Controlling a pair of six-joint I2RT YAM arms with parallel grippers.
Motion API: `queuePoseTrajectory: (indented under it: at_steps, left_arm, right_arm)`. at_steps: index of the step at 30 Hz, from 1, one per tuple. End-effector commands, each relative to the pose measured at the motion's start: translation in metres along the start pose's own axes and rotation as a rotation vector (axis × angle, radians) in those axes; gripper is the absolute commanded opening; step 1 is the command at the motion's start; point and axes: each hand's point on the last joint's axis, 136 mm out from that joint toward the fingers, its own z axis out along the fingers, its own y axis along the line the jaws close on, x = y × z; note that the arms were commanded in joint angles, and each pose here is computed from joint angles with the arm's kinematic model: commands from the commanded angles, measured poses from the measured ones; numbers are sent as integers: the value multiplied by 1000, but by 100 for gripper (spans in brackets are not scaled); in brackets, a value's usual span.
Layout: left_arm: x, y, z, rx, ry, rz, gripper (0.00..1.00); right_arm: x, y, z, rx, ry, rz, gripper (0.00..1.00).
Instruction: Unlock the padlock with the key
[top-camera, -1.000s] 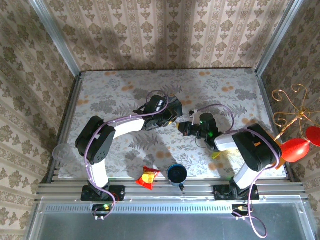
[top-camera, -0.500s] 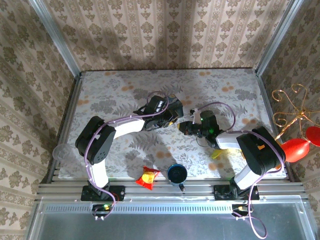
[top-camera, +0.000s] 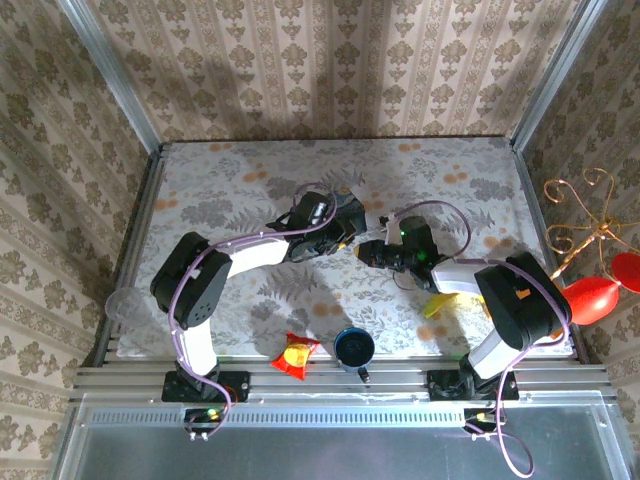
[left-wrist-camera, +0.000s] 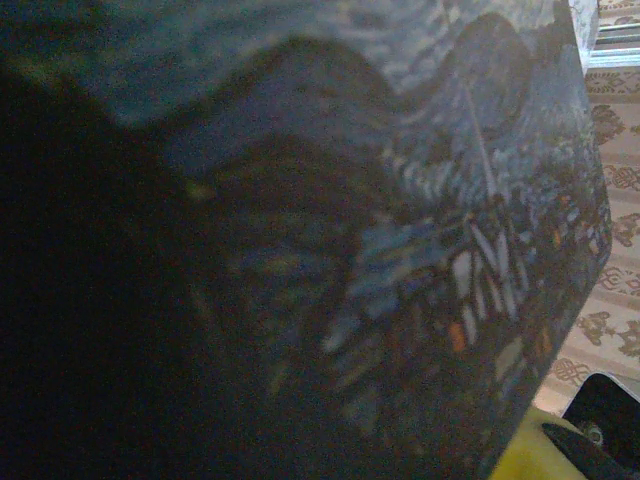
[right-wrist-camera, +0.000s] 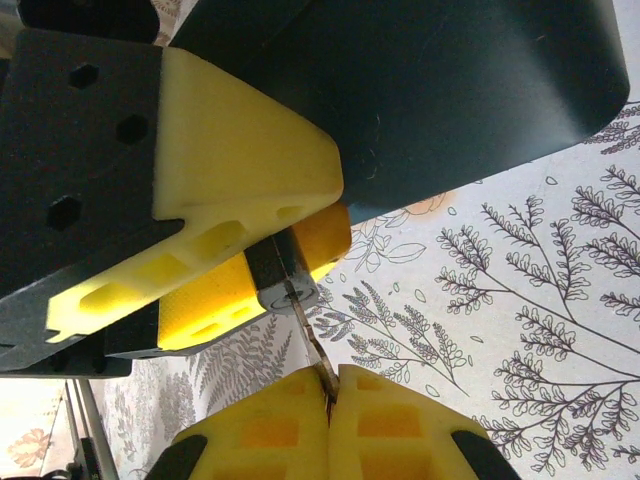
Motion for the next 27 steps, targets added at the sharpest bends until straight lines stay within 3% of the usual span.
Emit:
queuePoseTrajectory:
  at_steps: [1, 27]
  left_arm:
    - [14, -4, 3, 38, 52, 36, 0]
    - [27, -1, 3, 36, 79, 58, 0]
  right_arm:
    - [-19, 22, 1, -69, -24, -15, 0]
    - [-16, 22, 8, -39, 38, 109, 0]
